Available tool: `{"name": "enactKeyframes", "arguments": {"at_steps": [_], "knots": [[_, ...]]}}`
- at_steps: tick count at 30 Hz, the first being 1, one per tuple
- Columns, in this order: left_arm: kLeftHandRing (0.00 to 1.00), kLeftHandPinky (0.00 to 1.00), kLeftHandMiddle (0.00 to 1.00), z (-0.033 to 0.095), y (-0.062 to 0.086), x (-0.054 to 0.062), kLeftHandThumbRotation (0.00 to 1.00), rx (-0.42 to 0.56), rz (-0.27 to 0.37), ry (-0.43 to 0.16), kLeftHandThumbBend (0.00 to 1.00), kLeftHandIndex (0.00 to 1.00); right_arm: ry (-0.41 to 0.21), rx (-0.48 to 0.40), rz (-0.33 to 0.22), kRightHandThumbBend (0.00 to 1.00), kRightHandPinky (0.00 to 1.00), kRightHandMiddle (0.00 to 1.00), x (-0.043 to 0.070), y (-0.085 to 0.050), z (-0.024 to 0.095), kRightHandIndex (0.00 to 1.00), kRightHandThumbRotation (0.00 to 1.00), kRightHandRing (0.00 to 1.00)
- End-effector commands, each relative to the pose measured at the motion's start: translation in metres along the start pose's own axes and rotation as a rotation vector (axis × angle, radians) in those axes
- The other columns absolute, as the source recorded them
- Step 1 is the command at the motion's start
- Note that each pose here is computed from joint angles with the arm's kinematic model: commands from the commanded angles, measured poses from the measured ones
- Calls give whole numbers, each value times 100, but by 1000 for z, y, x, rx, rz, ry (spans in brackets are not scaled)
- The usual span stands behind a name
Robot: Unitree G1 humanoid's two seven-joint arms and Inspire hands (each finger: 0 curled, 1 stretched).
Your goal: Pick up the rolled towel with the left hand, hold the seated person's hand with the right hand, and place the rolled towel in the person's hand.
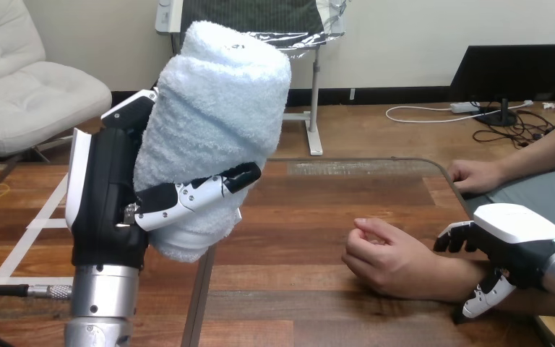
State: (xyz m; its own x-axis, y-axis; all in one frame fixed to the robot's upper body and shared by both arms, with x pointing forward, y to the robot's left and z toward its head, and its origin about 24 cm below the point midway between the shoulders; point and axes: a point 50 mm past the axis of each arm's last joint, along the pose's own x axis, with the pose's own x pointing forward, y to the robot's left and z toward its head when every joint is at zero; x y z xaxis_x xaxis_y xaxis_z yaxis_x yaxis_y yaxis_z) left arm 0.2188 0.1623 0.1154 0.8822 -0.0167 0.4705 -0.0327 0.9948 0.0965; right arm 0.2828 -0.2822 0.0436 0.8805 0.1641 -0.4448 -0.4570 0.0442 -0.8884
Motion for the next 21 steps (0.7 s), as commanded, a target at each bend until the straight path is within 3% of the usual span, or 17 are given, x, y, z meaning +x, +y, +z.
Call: {"name": "enactKeyframes", "arguments": {"at_steps": [1, 21], "knots": [[23, 17, 29, 12, 1, 11, 0, -26, 11, -86, 45, 36, 7, -7, 4, 93, 57, 74, 11, -6, 5, 74, 18, 72], [23, 17, 29, 14, 3, 11, 0, -19, 10, -110, 43, 36, 21, -18, 92, 88, 48, 68, 21, 5, 4, 68, 16, 64]]}}
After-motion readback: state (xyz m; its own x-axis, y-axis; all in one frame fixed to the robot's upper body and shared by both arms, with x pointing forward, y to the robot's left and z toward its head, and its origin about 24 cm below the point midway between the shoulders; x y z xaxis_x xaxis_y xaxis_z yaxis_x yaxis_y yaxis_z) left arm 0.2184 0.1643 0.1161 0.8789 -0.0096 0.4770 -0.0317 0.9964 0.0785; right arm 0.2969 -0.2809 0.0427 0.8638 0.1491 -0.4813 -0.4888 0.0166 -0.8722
